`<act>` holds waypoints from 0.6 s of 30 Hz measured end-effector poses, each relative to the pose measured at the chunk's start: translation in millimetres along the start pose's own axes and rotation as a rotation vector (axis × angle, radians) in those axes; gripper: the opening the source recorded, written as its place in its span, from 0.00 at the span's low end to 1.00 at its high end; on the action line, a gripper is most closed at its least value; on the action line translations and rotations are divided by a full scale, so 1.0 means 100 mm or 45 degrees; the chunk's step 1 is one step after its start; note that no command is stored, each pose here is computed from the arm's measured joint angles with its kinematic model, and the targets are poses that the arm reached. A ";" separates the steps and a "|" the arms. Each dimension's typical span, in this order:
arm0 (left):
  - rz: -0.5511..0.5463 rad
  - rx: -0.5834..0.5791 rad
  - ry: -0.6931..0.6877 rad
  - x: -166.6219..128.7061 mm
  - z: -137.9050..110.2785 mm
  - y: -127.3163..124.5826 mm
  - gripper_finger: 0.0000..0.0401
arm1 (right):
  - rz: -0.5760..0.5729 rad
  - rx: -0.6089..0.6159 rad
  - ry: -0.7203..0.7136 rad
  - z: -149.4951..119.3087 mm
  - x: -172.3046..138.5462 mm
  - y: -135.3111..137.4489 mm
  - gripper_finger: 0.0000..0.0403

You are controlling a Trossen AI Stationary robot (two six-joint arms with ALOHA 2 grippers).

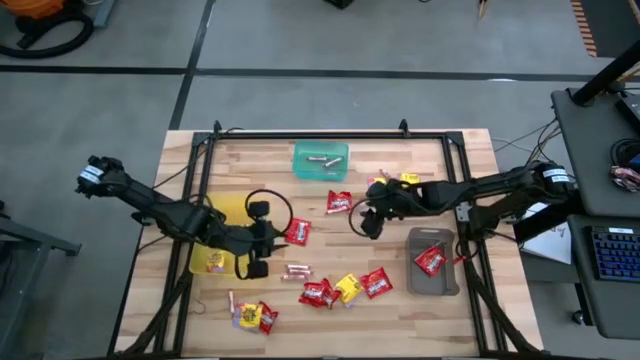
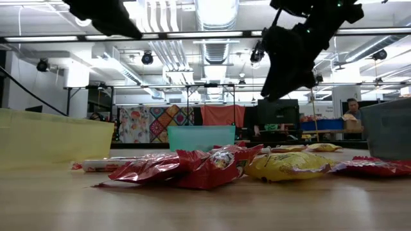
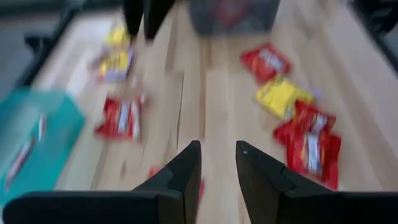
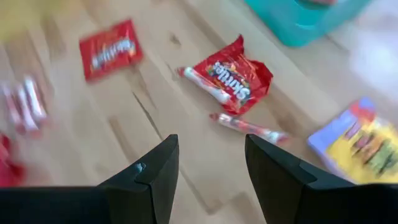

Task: Sort candy
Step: Put the white candy into the green bin

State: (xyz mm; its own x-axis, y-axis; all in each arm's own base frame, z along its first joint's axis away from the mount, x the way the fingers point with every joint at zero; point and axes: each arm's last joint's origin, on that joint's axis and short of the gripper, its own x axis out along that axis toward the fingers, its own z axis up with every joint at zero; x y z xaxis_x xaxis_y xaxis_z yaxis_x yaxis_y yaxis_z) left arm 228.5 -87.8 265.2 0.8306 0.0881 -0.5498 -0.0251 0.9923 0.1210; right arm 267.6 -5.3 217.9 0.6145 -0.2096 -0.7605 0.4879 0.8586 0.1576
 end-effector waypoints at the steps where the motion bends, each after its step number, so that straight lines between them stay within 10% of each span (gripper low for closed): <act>1: -0.005 0.011 -0.041 0.03 -0.02 -0.01 0.20 | 0.018 -0.122 0.014 0.00 0.00 -0.01 0.44; 7: 0.069 -0.109 -0.267 0.16 -0.15 0.01 0.19 | 0.017 -0.534 0.048 0.00 0.01 -0.06 0.44; 18: 0.460 -0.215 -0.345 0.18 -0.23 0.14 0.19 | -0.080 -0.697 0.301 0.06 0.51 -0.16 0.44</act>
State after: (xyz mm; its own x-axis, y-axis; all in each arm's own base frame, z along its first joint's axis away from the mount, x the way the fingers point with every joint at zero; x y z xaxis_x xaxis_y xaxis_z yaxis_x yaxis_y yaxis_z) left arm 230.5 -70.4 238.1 0.8665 0.4262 -0.2598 -0.4102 0.9046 0.1161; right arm 294.8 -32.8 180.7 0.4099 -0.2119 -0.8872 0.0896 0.9773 -0.1921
